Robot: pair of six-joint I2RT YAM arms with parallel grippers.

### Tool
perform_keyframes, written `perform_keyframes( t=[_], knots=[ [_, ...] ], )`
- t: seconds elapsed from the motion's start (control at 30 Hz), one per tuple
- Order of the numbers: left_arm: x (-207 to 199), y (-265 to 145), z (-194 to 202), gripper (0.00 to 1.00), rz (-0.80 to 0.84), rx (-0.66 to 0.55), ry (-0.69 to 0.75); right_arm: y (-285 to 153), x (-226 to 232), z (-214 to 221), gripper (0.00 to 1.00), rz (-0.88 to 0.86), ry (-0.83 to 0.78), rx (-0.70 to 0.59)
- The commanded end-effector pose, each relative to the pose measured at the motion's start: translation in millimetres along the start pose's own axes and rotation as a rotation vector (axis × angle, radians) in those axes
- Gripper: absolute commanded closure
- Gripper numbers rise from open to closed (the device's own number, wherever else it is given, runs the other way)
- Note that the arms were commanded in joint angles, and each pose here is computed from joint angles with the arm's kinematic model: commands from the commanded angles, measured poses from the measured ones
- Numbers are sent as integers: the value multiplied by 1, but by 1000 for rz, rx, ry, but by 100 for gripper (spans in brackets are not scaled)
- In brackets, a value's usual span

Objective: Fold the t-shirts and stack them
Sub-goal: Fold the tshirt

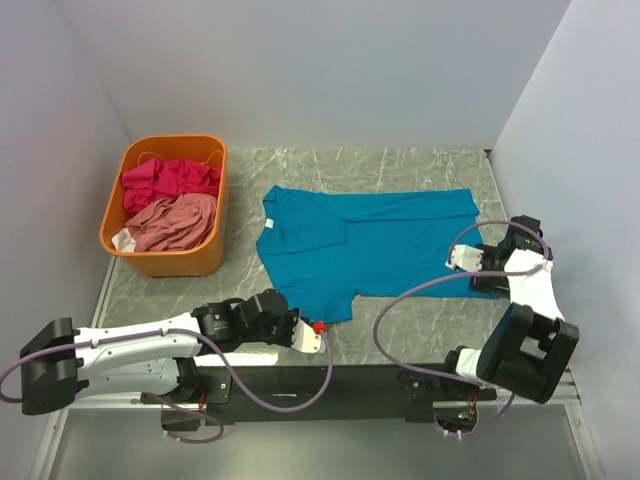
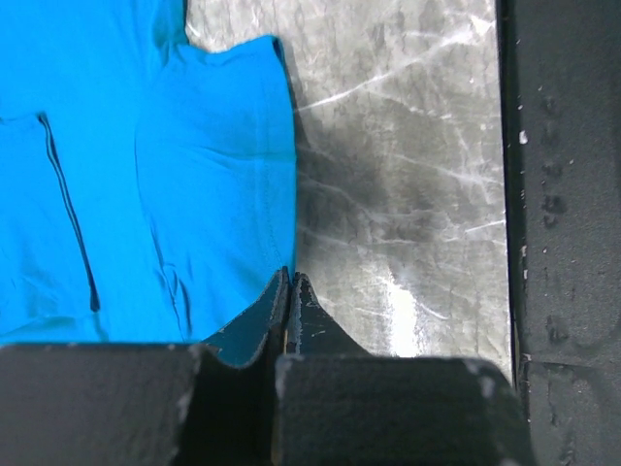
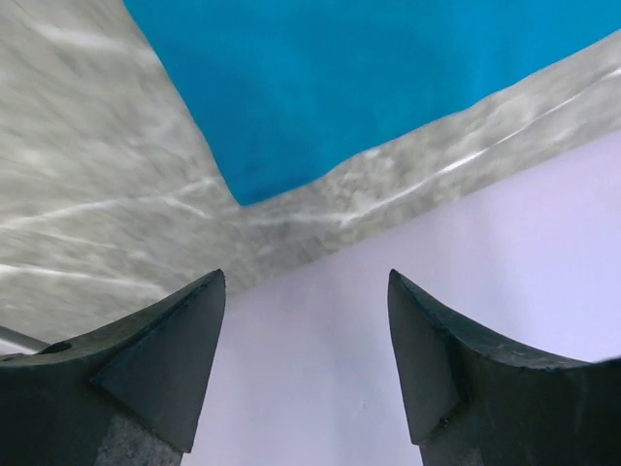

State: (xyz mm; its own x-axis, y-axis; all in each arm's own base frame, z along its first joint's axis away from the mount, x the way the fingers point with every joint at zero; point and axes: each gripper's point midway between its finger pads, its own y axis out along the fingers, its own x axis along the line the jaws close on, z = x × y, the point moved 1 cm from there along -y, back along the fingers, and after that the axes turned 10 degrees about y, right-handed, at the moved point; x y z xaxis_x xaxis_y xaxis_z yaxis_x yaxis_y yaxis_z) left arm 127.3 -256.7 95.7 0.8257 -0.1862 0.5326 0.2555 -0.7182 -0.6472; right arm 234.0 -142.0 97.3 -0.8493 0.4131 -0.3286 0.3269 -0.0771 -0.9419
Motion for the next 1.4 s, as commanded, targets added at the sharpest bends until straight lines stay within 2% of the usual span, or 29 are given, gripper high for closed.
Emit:
perform_keyframes(
  t=[0.0,0.17,0.47,0.63,0.7,0.77,1.0,1.37],
  knots=[
    [2,2,4,100,-16,10,-19,17,-14,34,27,37,-38,153],
    [0,7,8,99,-9,23,-48,37,-16,52,29,23,-29,172],
    [-5,14,17,100,8,64,-68,39,3,25,34,-119,-144,-9],
    [-3,9,17,99,-4,59,-63,19,1,8,46,-199,-154,-162],
    [-2,6,16,99,-14,51,-65,18,7,5,54,-254,-207,-217],
    [-3,5,18,100,-20,49,-65,18,15,8,58,-296,-222,-222],
    [0,3,14,100,-36,30,-59,39,28,12,62,-295,-274,-218],
    [-1,5,16,100,-31,36,-62,59,28,23,64,-272,-320,-216]
  ],
)
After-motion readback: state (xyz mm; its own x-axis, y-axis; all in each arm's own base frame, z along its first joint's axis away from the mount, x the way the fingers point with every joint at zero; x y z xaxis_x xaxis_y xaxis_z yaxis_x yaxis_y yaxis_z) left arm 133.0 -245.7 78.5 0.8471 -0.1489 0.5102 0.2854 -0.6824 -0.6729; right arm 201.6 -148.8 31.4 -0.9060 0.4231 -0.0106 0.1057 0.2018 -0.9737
